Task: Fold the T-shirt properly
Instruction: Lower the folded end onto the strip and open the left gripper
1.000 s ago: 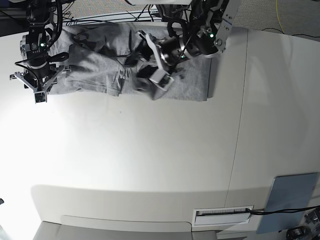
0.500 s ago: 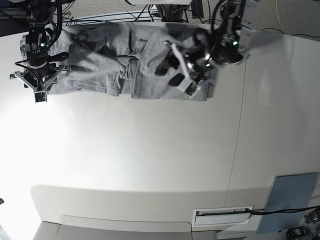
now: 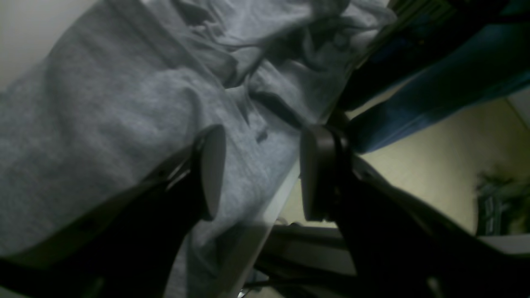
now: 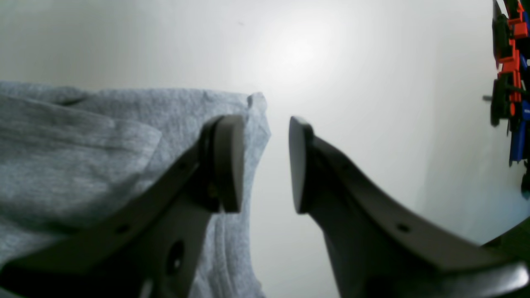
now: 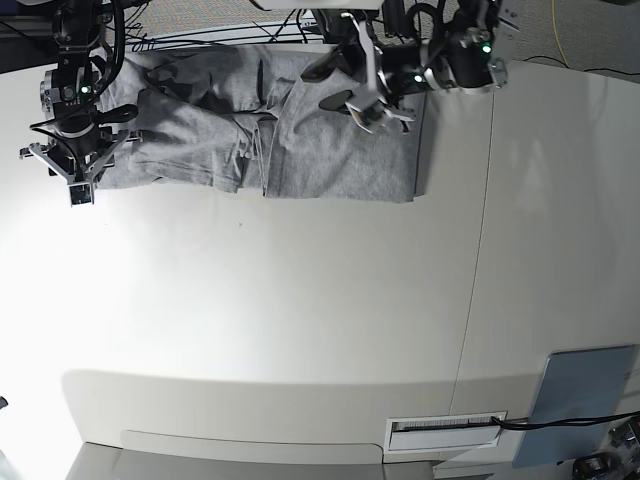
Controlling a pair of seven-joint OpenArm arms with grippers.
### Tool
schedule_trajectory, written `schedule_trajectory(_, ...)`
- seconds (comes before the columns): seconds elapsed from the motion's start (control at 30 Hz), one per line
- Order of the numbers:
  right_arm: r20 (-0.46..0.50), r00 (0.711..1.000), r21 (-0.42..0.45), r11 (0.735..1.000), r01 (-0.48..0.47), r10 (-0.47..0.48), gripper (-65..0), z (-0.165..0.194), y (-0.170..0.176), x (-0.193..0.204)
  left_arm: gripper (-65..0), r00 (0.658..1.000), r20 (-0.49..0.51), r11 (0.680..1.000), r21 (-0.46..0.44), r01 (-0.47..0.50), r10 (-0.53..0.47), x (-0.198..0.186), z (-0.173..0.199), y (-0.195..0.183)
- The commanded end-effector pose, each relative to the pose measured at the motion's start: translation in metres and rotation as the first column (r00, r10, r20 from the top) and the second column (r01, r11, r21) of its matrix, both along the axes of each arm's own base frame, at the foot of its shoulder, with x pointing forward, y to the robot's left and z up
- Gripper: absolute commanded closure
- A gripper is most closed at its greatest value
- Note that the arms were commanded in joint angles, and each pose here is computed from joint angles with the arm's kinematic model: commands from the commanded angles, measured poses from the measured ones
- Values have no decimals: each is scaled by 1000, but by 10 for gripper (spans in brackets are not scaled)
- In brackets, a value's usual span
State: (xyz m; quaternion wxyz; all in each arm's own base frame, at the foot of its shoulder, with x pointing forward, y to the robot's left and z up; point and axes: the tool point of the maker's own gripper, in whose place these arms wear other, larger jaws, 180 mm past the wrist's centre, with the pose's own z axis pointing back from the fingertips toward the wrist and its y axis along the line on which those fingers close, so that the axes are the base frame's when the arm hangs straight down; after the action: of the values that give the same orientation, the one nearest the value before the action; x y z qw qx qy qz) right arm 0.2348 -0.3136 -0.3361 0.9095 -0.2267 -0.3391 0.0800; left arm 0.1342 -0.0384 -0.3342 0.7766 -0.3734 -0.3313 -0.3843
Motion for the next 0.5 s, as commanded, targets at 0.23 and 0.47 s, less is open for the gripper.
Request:
schedule_trajectory(0.23, 39, 999, -24, 1000, -5, 6, -190, 12, -4, 6, -278, 946, 226, 955, 239, 177, -232, -18, -20, -13)
schedule_trajectory(0.47, 40, 999, -24, 1000, -5, 6, -190, 12, -4, 6, -278, 879, 306, 868, 453, 203, -365, -11, -38, 4)
